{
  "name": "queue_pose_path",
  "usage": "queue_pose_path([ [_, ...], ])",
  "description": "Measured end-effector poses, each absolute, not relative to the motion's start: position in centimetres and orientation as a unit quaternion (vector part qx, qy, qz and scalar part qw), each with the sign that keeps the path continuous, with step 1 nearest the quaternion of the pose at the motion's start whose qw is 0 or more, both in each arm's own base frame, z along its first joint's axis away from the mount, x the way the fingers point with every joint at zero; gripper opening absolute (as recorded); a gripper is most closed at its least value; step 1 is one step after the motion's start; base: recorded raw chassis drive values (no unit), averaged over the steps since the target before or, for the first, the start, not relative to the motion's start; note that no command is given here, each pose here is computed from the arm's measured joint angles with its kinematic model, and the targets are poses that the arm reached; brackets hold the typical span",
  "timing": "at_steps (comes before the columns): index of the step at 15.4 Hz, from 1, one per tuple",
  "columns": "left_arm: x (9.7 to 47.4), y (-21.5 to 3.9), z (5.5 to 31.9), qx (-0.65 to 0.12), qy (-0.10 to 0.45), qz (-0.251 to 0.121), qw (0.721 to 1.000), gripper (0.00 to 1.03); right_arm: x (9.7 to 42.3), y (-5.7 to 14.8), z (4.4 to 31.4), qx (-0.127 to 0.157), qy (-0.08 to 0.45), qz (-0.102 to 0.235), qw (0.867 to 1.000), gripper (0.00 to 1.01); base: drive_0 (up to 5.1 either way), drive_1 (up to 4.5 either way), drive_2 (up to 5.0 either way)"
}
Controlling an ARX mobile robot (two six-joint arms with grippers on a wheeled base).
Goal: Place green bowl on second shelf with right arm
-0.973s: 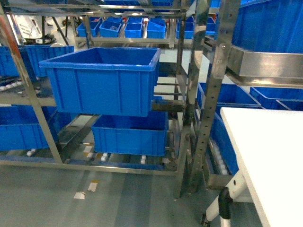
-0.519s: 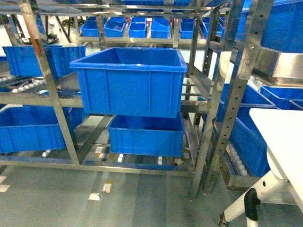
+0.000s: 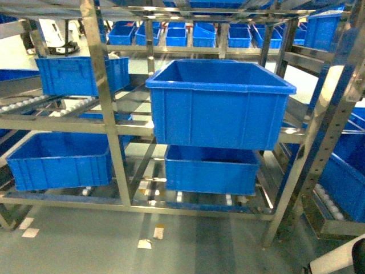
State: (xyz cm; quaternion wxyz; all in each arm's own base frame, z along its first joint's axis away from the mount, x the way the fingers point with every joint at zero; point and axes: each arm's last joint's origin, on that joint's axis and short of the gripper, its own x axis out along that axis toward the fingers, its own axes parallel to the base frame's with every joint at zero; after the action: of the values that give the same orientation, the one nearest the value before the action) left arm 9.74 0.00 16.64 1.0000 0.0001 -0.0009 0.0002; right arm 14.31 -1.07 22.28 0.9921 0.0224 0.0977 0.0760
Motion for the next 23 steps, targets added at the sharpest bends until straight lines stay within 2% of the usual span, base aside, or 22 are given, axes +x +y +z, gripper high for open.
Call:
queue_pose_path([
  [5,9.74,0.00,16.64,0.000,-0.001,0.001,1.000,0.98,14.31,-1.07,22.29,0.022,0.097,0.076,0.992,0.02,-4.8,3.39,1.3],
  [8,9.74,0.00,16.67,0.000,-0.002,0.001,1.000,0.98,14.29,-1.05,22.28,0.022,0.097,0.078,0.992,0.02,0.0,0.00,0.0],
  [23,9.74,-0.01,16.63,0.000,0.000,0.000,1.000,0.98,14.31,-1.06,22.27,0.022,0.097,0.078,0.992,0.02,0.0,4.28,-4.3],
])
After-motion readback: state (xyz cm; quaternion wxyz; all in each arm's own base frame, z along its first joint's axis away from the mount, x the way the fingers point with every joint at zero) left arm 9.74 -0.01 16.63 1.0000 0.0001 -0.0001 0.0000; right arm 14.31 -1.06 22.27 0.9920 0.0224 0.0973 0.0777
